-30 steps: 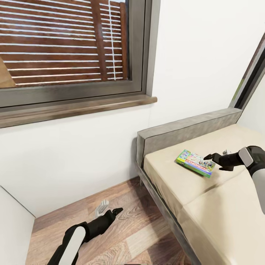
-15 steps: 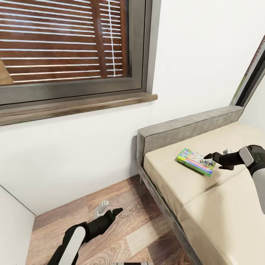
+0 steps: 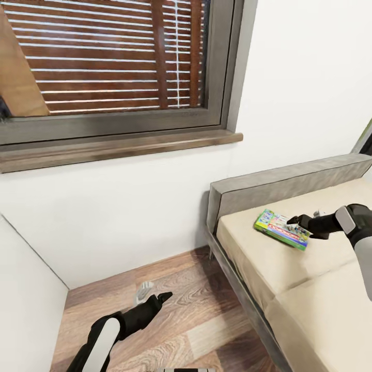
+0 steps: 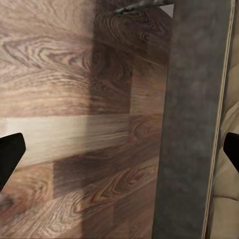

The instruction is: Put all the toys in the child's room - the three board games (two on the bed and one on the table), the two jigsaw puzzles on the table, and the tennis ball on the table - inside the toy box on the table in the child's room.

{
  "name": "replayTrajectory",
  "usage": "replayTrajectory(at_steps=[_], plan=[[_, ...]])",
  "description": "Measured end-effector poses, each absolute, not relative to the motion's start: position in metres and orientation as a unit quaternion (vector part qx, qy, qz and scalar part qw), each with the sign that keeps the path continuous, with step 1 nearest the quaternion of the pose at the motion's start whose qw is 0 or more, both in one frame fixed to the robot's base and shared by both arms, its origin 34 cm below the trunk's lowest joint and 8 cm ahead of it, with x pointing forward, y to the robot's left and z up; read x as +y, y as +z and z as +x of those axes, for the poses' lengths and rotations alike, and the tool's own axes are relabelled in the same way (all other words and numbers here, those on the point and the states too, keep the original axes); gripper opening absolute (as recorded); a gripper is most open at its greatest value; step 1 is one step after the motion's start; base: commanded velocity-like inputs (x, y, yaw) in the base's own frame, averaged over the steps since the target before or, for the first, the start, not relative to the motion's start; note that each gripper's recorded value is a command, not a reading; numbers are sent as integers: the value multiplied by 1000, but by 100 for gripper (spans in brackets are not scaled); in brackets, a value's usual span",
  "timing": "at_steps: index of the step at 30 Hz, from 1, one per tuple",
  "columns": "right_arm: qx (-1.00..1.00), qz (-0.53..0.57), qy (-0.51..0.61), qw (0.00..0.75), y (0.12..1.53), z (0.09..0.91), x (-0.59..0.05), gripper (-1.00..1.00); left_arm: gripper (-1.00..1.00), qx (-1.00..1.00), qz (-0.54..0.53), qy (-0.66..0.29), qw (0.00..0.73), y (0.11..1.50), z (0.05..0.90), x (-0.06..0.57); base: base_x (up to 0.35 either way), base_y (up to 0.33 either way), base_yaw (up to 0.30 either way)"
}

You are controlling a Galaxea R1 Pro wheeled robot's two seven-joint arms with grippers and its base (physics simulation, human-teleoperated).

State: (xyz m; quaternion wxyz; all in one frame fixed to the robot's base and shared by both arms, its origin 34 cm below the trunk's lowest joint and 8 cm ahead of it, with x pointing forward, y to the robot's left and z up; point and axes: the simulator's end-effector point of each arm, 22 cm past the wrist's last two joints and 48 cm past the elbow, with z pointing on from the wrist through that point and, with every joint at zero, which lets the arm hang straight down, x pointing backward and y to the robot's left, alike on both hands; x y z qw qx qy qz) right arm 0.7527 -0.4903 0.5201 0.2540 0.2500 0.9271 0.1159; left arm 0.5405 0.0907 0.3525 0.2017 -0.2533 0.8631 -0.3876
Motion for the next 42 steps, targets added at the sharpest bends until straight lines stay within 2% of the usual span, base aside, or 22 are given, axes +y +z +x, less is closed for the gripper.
replayTrajectory(at_steps=[6,12,42], plan=[[930,247,108,248,517,749,-492,100,100,863,-253,-387,202,353,540,91,0,0,290],[933,251,76,245,517,737,-522,100,100,863,-253,-387,201,352,540,91,0,0,175],[933,252,74,246,517,737,-524,100,100,865,-251,-384,201,351,540,91,0,0,10]])
